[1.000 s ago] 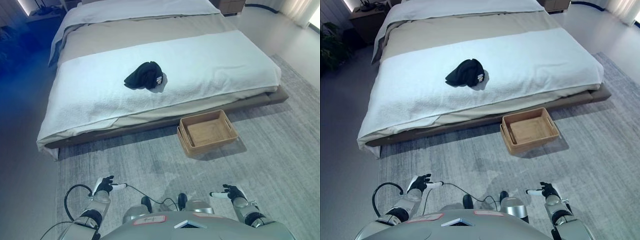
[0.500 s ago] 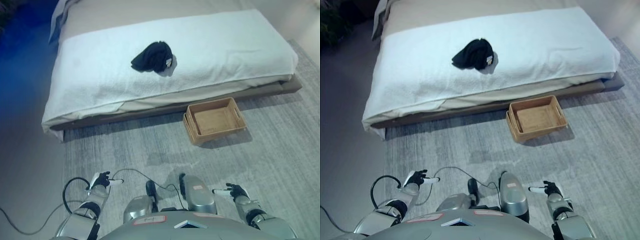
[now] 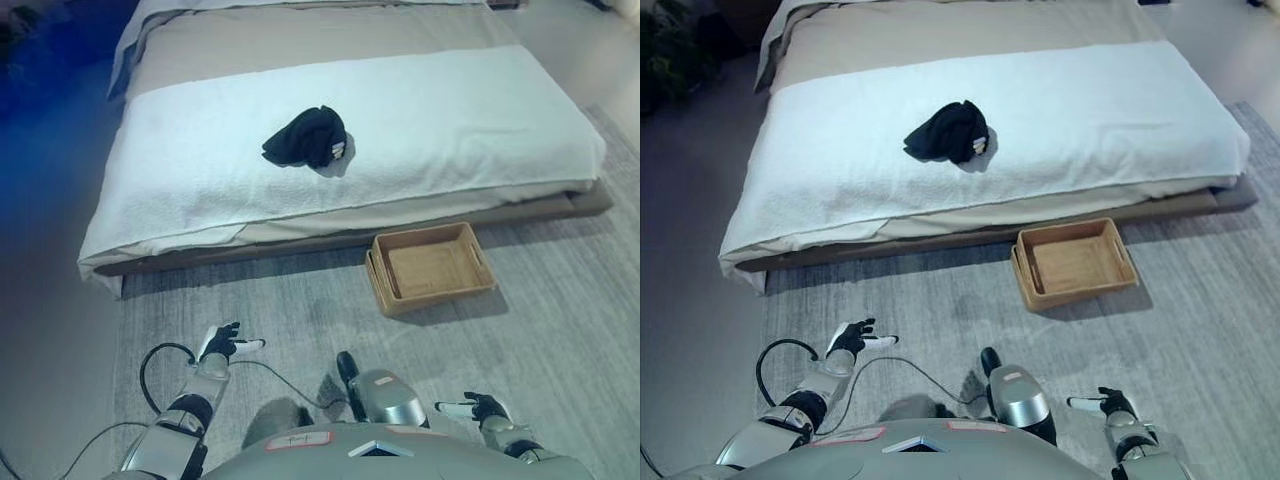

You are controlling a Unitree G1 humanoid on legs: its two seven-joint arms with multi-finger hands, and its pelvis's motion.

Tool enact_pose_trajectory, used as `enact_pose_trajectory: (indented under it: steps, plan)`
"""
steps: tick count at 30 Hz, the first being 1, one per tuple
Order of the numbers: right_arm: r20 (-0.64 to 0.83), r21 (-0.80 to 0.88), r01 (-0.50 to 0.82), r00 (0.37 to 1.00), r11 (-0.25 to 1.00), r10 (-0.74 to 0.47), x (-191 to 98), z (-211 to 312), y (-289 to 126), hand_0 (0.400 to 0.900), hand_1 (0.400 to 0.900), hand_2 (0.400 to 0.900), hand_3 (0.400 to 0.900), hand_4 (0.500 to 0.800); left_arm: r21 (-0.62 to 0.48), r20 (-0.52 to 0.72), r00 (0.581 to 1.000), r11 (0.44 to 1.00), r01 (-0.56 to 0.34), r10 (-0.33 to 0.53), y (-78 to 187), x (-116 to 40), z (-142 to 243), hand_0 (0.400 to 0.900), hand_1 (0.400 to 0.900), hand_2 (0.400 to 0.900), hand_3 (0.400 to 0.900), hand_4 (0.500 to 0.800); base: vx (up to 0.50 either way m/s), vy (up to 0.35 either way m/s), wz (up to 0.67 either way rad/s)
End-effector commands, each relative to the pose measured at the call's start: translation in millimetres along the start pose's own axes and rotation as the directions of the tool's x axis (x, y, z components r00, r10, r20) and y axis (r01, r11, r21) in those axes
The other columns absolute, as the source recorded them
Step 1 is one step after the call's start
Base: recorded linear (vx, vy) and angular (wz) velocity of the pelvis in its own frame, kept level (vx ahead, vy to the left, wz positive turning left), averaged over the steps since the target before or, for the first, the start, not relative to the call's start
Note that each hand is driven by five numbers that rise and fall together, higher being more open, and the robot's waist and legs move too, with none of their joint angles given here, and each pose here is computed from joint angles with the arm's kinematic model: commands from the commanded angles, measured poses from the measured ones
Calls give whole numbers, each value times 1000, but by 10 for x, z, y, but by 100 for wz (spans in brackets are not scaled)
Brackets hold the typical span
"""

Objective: Put the clothes on the bed into the basket.

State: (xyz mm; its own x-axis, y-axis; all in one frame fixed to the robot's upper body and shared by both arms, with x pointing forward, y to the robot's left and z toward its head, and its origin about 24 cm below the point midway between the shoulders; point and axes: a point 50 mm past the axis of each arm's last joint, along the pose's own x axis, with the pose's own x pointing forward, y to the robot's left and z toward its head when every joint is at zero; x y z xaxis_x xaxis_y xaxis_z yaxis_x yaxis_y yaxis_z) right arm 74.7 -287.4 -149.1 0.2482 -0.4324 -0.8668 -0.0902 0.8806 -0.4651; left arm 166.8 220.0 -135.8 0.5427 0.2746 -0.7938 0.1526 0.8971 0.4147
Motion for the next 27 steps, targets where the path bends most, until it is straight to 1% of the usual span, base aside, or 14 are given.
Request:
enact_pose_trajectory:
  steps: [1, 3, 5, 10, 11, 12, 14, 16, 19, 22, 27]
  plan:
    - [137, 48, 99, 985, 994, -105, 21, 474, -316, 900, 900, 900, 900, 800, -3, 164, 982, 995, -97, 96, 305, 20, 384, 900, 900, 900, 900, 800, 374, -192, -10]
    - [159, 44, 93, 982, 995, -99, 14, 515, -286, 900, 900, 900, 900, 800, -10, 137, 985, 995, -100, 100, 321, 9, 261, 900, 900, 900, 900, 800, 414, -128, -15]
    - [168, 40, 86, 982, 995, -92, 11, 516, -261, 900, 900, 900, 900, 800, 7, 113, 988, 995, -103, 101, 334, 6, 176, 900, 900, 900, 900, 800, 402, -43, -1]
    - [182, 13, 96, 978, 995, -97, 10, 532, -284, 900, 900, 900, 900, 800, -9, 50, 991, 992, -126, 126, 388, -1, -5, 900, 900, 900, 900, 800, 499, 129, -23]
    - [182, 13, 97, 978, 995, -97, 10, 533, -284, 900, 900, 900, 900, 800, -9, 50, 991, 992, -125, 126, 387, 0, -4, 900, 900, 900, 900, 800, 624, 210, -68]
    - [168, -9, 86, 982, 996, -84, 14, 490, -264, 900, 900, 900, 900, 800, -5, 11, 992, 992, -123, 123, 379, -5, -110, 900, 900, 900, 900, 800, 685, 236, -97]
    - [171, -34, 76, 983, 997, -69, 14, 497, -229, 900, 900, 900, 900, 800, -10, -22, 991, 991, -136, 135, 400, -9, -196, 900, 900, 900, 900, 800, 842, 331, -123]
    - [157, -44, 69, 986, 997, -61, 17, 466, -206, 900, 900, 900, 900, 800, 4, -51, 988, 990, -144, 144, 420, -7, -256, 900, 900, 900, 900, 800, 634, 307, -47]
    - [154, -34, 60, 987, 998, -54, 17, 465, -187, 900, 900, 900, 900, 800, 21, -45, 988, 989, -148, 148, 449, 4, -221, 900, 900, 900, 900, 800, 506, 284, -5]
    - [158, -34, 66, 986, 997, -60, 16, 518, -183, 900, 900, 900, 900, 800, 24, -37, 984, 985, -172, 172, 514, 25, -144, 900, 900, 900, 900, 800, 368, 290, -13]
    - [232, 1, 93, 968, 996, -91, -9, 712, -272, 900, 900, 900, 900, 800, 29, -2, 986, 986, -167, 167, 505, 44, -21, 900, 900, 900, 900, 800, 396, 202, 15]
